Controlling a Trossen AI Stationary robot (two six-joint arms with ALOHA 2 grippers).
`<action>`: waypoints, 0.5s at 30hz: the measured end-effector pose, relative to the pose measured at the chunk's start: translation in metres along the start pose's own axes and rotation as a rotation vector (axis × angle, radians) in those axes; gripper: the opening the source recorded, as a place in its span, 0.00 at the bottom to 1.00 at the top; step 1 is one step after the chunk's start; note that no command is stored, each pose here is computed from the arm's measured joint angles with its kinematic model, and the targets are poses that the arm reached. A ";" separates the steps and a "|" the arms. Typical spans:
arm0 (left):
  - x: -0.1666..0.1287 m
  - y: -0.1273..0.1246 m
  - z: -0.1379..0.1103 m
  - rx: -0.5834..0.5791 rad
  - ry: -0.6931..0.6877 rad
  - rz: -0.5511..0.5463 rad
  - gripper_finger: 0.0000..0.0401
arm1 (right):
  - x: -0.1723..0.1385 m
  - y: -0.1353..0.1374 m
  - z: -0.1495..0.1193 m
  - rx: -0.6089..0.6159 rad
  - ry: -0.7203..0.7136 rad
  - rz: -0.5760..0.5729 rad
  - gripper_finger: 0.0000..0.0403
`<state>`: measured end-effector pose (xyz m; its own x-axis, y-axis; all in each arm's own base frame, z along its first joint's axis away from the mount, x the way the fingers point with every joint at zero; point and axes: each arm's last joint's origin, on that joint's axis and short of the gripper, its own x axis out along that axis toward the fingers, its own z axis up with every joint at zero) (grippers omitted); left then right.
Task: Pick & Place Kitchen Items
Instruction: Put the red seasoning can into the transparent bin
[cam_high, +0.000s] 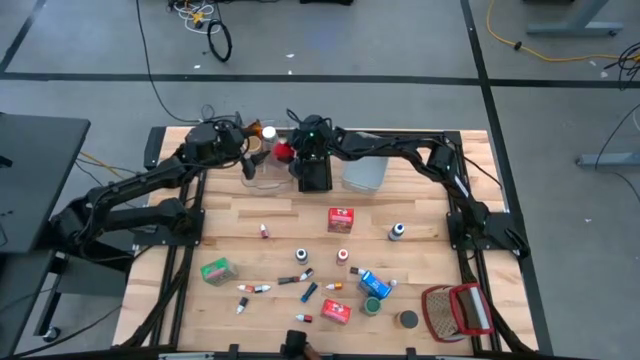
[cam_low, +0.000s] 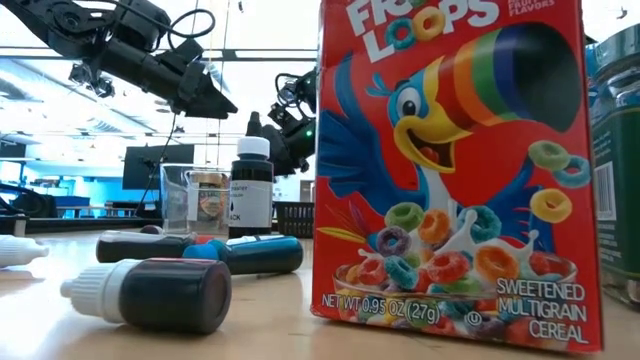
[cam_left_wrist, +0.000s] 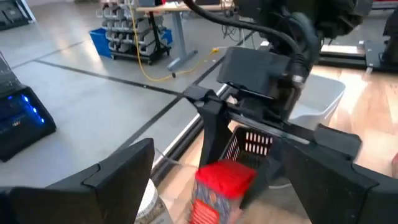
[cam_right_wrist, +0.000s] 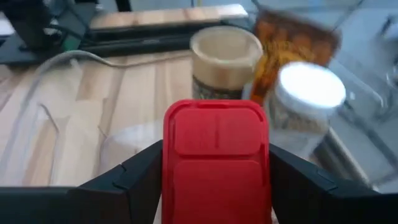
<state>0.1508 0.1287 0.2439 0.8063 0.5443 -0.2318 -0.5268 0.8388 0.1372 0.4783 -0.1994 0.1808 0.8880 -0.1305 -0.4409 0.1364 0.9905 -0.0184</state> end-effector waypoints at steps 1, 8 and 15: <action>0.000 0.000 0.000 0.003 -0.002 0.001 0.89 | 0.000 0.001 0.002 -0.017 -0.017 -0.013 0.63; 0.000 0.000 -0.001 0.022 0.007 0.002 0.89 | -0.001 0.002 0.002 0.068 -0.008 0.017 0.63; 0.000 -0.001 -0.005 -0.016 0.050 -0.005 0.89 | 0.000 0.014 0.010 -0.033 -0.054 0.035 0.62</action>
<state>0.1499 0.1281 0.2393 0.7945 0.5389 -0.2798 -0.5278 0.8408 0.1204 0.4846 -0.1862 0.1895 0.9144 -0.0974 -0.3930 0.0915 0.9952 -0.0338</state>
